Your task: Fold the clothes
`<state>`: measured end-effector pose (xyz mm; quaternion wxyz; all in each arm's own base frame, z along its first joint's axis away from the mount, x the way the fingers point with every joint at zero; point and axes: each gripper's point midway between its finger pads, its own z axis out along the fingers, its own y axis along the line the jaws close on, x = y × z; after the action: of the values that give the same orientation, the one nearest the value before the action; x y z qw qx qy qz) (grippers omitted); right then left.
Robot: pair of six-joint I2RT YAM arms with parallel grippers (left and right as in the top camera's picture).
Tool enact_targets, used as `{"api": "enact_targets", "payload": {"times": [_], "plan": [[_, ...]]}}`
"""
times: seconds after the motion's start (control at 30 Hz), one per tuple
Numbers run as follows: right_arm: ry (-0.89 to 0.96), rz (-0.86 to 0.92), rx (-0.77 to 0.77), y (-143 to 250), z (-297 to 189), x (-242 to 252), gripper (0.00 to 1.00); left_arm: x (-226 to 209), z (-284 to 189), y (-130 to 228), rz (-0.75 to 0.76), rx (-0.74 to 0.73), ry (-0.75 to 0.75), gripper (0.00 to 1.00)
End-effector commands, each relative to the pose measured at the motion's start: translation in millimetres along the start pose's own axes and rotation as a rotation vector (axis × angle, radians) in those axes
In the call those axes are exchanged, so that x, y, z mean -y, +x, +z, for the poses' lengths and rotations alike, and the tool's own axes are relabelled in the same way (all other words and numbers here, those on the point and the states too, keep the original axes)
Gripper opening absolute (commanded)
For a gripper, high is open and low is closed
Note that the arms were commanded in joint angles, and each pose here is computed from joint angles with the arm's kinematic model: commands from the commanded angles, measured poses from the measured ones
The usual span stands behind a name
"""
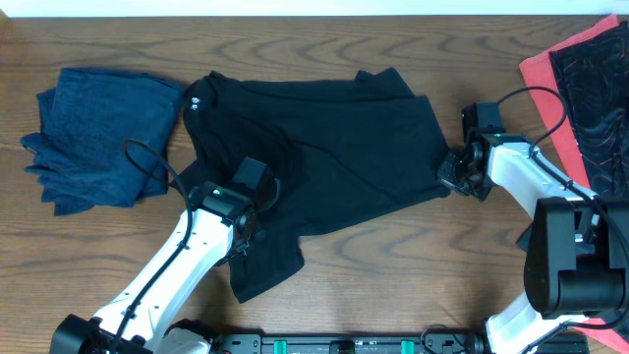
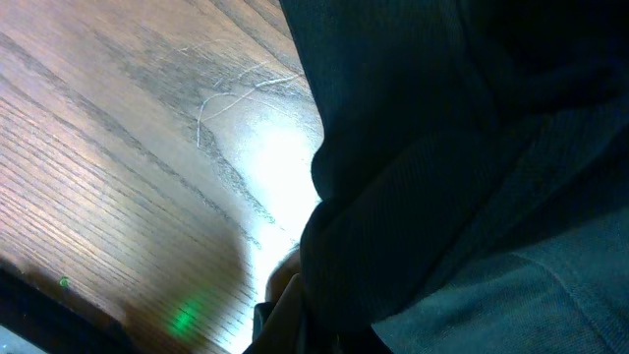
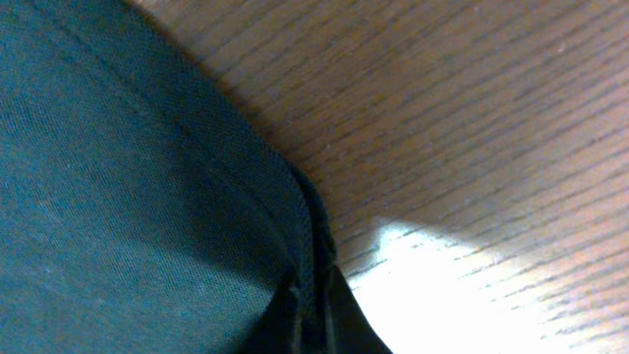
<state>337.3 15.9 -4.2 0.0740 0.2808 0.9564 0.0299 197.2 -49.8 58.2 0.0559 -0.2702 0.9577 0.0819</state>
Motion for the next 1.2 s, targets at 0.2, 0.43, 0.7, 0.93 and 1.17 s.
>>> {"api": "enact_targets", "payload": {"times": [0.2, 0.43, 0.7, 0.93, 1.17], "plan": [[0.022, 0.013, -0.012, -3.3, 2.7, 15.5, 0.01, -2.7, 2.7, -5.9, 0.089, 0.030, -0.016, 0.06], [-0.041, 0.033, 0.126, -33.0, -52.3, 30.9, 0.01, 17.5, -11.3, -23.3, 0.275, 0.094, 0.050, 0.06], [-0.149, -0.043, 0.421, -50.5, -162.8, 41.3, 0.01, 47.3, -74.6, -59.8, 0.359, 0.252, 0.187, 0.06], [-0.258, -0.055, 0.734, -47.1, -260.2, 42.5, 0.01, 51.3, -171.6, -86.6, 0.375, 0.496, 0.371, 0.06], [-0.287, -0.021, 1.010, -49.8, -330.9, 54.3, 0.01, 8.6, -254.5, -125.3, 0.175, 0.783, 0.476, 0.06]]}}
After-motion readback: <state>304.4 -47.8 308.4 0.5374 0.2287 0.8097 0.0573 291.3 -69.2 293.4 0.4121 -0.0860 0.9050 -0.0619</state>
